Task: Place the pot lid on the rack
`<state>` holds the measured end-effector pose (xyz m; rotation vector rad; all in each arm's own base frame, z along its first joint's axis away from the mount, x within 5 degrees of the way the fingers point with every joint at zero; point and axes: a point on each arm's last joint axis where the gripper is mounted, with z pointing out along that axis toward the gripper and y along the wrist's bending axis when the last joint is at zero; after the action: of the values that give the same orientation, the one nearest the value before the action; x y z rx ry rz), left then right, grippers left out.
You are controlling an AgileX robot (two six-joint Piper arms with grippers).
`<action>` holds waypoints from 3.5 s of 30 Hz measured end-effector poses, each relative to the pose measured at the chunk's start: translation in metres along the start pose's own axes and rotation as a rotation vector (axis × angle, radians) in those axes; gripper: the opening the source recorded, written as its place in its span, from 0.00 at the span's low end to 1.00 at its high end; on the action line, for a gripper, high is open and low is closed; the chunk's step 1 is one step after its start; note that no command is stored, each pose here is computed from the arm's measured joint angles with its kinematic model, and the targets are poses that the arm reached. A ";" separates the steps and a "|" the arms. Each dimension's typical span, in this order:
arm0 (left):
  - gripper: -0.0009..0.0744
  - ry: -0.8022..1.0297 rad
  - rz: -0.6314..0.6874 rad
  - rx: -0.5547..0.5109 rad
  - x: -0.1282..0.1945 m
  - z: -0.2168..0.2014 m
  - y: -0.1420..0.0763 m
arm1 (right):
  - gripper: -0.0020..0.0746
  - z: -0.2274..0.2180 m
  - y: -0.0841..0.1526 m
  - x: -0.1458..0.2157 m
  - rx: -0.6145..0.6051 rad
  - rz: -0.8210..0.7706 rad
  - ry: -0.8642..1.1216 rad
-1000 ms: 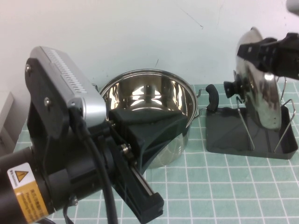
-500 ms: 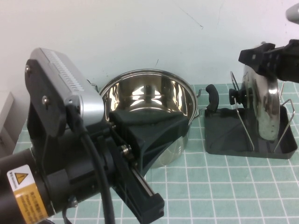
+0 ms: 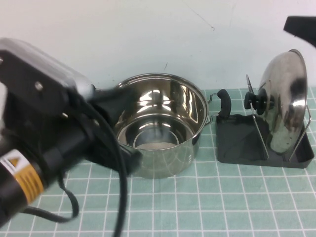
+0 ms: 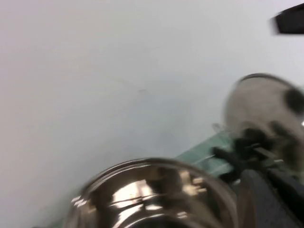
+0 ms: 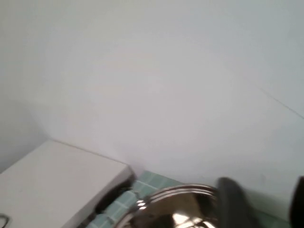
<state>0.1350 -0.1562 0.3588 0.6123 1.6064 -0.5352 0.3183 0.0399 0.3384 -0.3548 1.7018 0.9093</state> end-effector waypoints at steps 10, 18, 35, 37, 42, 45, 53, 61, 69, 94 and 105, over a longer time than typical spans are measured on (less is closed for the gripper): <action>0.01 0.468 0.037 -0.400 0.030 -0.019 0.035 | 0.04 -0.046 0.068 0.000 -0.152 -0.360 0.318; 0.01 0.602 -0.106 -0.242 0.033 -0.053 0.025 | 0.03 -0.113 0.080 0.016 0.312 -0.488 0.825; 0.01 0.099 -0.154 0.052 0.076 -0.121 0.025 | 0.03 -0.176 0.141 0.131 0.366 -0.766 0.454; 0.01 0.058 -0.124 0.070 0.083 -0.121 0.024 | 0.03 -0.178 0.142 0.144 0.361 -0.762 0.405; 0.01 0.015 -0.027 0.076 0.090 -0.118 0.024 | 0.03 -0.179 0.139 0.161 0.388 -0.758 0.343; 0.01 0.007 -0.015 0.080 0.090 -0.118 0.023 | 0.03 -0.178 0.136 0.166 0.390 -0.751 0.350; 0.01 0.005 -0.006 0.077 0.090 -0.118 0.024 | 0.03 -0.178 0.136 0.171 0.357 -0.734 0.382; 0.01 0.007 -0.005 0.077 0.091 -0.118 0.024 | 0.03 -0.178 0.137 0.173 0.347 -0.731 0.391; 0.01 -0.005 -0.068 -0.045 0.094 -0.131 0.034 | 0.03 -0.178 0.138 0.174 0.335 -0.728 0.401; 0.01 0.098 -0.316 -0.584 0.204 -0.137 0.056 | 0.03 -0.178 0.138 0.174 0.331 -0.726 0.404; 0.01 0.112 -0.313 -0.584 0.204 -0.137 0.056 | 0.03 -0.178 0.138 0.174 0.331 -0.726 0.404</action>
<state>0.0523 -0.0074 0.1730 -0.0486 1.8668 -0.2337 0.0487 0.0389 0.2471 -0.8992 1.8401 0.0176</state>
